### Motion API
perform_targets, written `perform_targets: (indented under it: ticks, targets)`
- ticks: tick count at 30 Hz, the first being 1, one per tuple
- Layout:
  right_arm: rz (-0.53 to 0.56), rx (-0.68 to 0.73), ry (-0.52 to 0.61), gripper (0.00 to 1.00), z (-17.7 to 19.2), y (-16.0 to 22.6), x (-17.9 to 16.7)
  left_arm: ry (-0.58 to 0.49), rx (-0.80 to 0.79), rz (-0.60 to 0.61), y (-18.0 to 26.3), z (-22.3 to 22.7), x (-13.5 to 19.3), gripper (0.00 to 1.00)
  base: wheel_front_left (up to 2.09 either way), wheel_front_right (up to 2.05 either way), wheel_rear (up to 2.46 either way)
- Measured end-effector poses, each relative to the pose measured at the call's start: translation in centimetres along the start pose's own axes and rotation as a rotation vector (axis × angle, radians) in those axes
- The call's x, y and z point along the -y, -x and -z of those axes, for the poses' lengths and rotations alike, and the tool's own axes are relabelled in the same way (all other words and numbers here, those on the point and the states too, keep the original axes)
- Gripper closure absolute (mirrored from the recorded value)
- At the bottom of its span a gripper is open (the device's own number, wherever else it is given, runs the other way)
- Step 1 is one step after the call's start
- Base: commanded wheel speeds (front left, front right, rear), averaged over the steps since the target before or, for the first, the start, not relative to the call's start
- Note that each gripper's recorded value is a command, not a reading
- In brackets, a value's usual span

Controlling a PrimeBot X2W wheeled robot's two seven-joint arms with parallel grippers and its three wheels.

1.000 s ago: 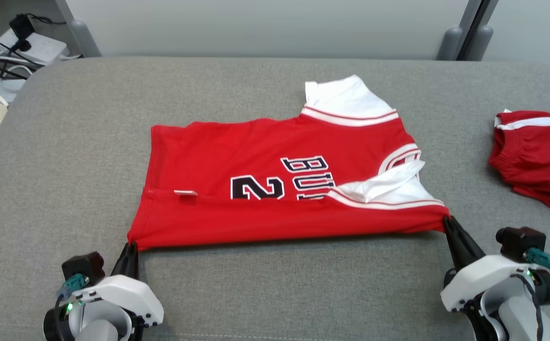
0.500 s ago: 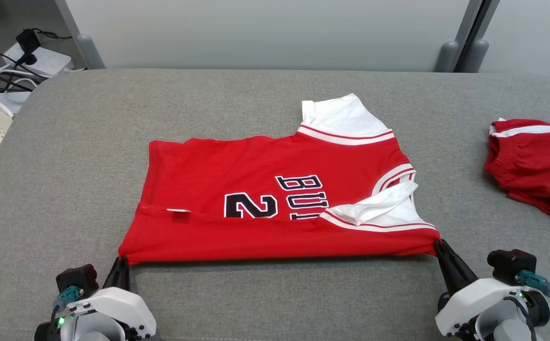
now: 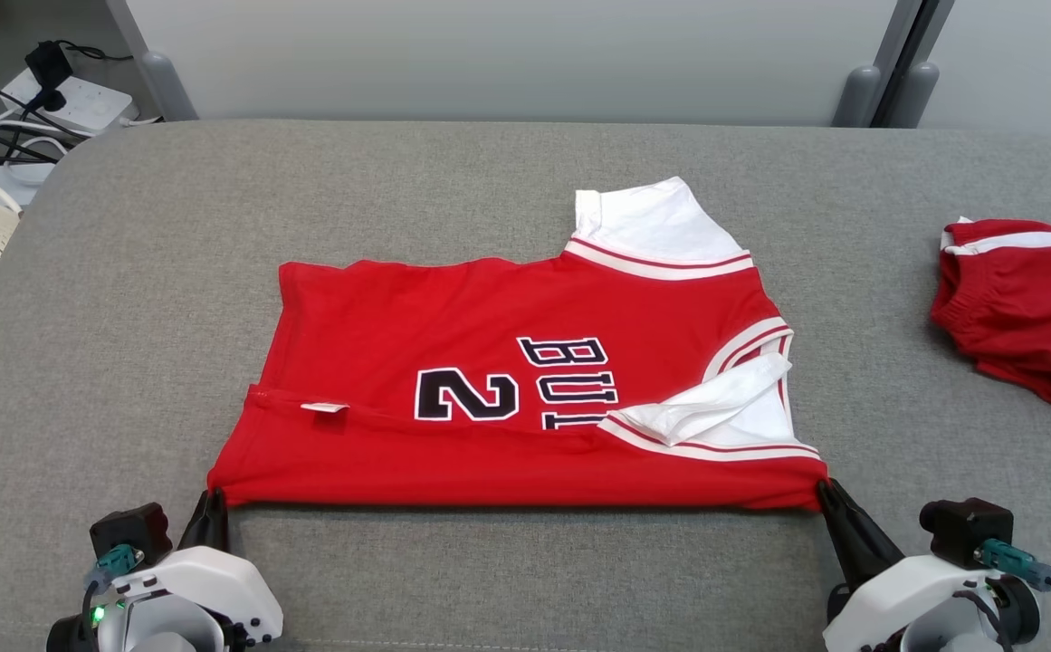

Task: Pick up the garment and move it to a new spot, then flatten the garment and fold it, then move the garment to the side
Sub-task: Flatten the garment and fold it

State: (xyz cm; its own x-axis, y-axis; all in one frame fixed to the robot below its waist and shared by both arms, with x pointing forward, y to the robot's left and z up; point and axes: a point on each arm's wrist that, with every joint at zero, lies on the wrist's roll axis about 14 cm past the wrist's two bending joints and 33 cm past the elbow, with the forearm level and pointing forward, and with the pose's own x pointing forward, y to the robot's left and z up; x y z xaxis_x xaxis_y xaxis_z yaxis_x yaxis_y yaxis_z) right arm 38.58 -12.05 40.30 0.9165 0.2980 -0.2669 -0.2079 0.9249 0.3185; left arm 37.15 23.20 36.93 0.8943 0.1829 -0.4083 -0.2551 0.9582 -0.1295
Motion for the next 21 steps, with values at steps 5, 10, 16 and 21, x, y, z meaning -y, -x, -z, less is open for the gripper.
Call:
perform_targets:
  ticks: [5, 10, 16, 21]
  targets:
    - [-0.003, -0.009, -0.004, 1.0, 0.4, 0.3, -0.1, 0.001, 0.005, -0.001, -0.2, -0.2, 0.0, 1.0, 0.0, 0.0, 0.0]
    - [-0.019, -0.015, -0.005, 0.38, 0.6, 0.3, -0.6, -0.006, -0.002, 0.006, -0.2, 0.0, 0.3, 0.78, 0.0, 0.0, 0.0]
    - [-0.022, -0.011, 0.002, 0.0, 0.4, 0.4, -0.6, -0.019, -0.01, 0.0, -0.1, 0.2, 0.2, 0.0, 0.0, 0.0, 0.0]
    - [-0.003, 0.037, 0.003, 0.0, -1.2, 0.3, 0.1, -0.037, 0.034, -0.01, -0.1, -1.1, 0.1, 0.0, 0.0, 0.0, 0.0]
